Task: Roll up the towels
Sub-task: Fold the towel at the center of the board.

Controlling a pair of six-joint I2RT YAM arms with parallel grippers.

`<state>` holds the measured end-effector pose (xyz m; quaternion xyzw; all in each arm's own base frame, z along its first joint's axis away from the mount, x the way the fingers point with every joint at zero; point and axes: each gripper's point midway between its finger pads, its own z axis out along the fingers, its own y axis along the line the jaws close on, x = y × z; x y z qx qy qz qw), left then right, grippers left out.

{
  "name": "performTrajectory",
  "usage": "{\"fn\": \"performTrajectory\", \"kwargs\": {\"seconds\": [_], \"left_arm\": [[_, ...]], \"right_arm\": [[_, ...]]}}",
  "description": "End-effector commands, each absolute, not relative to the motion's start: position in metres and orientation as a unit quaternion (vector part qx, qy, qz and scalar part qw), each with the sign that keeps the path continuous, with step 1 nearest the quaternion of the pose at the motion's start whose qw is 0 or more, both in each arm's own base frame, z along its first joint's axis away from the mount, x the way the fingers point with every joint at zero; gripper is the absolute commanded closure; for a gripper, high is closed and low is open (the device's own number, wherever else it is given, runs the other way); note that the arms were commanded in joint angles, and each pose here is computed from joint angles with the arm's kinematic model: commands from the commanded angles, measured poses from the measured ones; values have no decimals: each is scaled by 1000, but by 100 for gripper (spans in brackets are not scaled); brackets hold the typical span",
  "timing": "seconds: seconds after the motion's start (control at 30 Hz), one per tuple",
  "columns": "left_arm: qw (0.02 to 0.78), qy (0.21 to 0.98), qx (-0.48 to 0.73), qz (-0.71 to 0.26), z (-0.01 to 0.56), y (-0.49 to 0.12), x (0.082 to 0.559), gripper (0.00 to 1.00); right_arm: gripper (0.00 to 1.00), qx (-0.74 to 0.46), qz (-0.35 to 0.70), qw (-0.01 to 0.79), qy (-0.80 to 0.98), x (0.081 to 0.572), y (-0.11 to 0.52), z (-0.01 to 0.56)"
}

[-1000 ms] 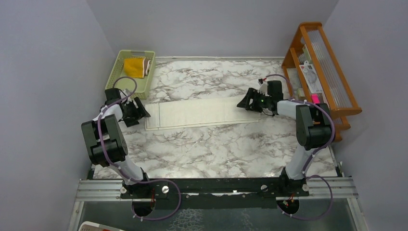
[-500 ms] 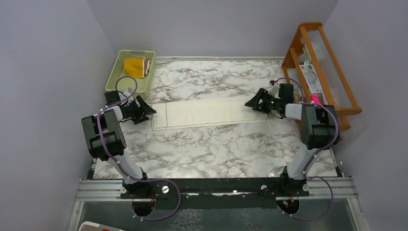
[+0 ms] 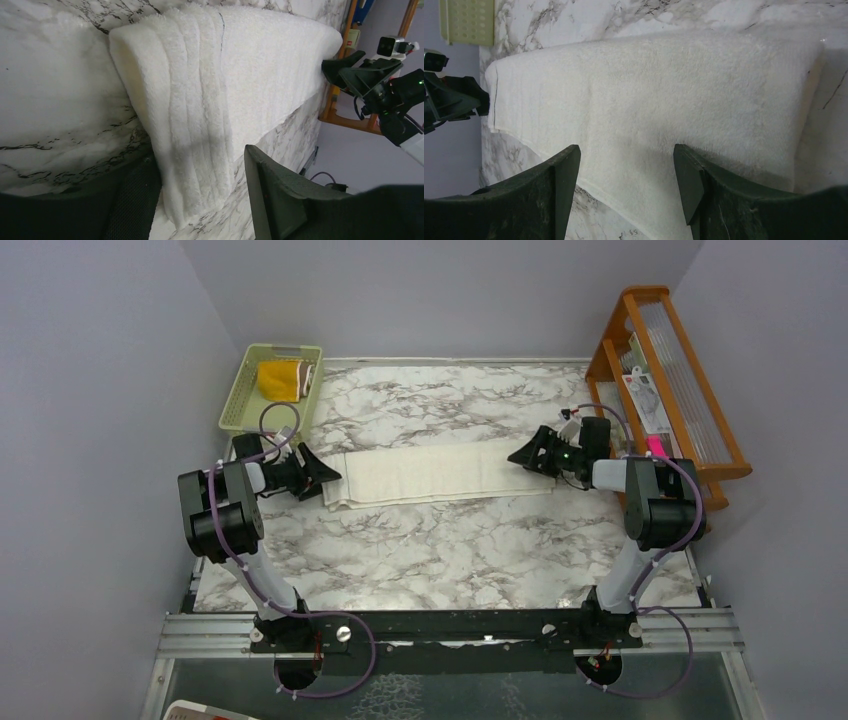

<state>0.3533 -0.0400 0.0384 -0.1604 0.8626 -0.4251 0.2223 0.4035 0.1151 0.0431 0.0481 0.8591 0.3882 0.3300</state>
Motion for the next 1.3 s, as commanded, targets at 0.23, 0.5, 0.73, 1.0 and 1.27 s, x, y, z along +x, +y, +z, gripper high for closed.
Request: {"fn": "performTrajectory", "kwargs": {"seconds": [0.23,0.5,0.73,1.0,1.27], "left_arm": [[82,918,-232,-311,-41,-27,284,35],[64,939,-267,-206,-51,13,263,26],[56,937,-268,-215,-57,12,259,25],[74,941,-278,-179,-51,25,261,25],[70,948,-270,-153,-48,23,258,25]], "right_arm": [[30,58,409,284,866,378,123,26],[30,57,422,283,859,375,126,26],[30,53,440,287,849,370,131,30],[30,51,447,300,841,371,133,38],[23,68,344,364,863,383,105,43]]}}
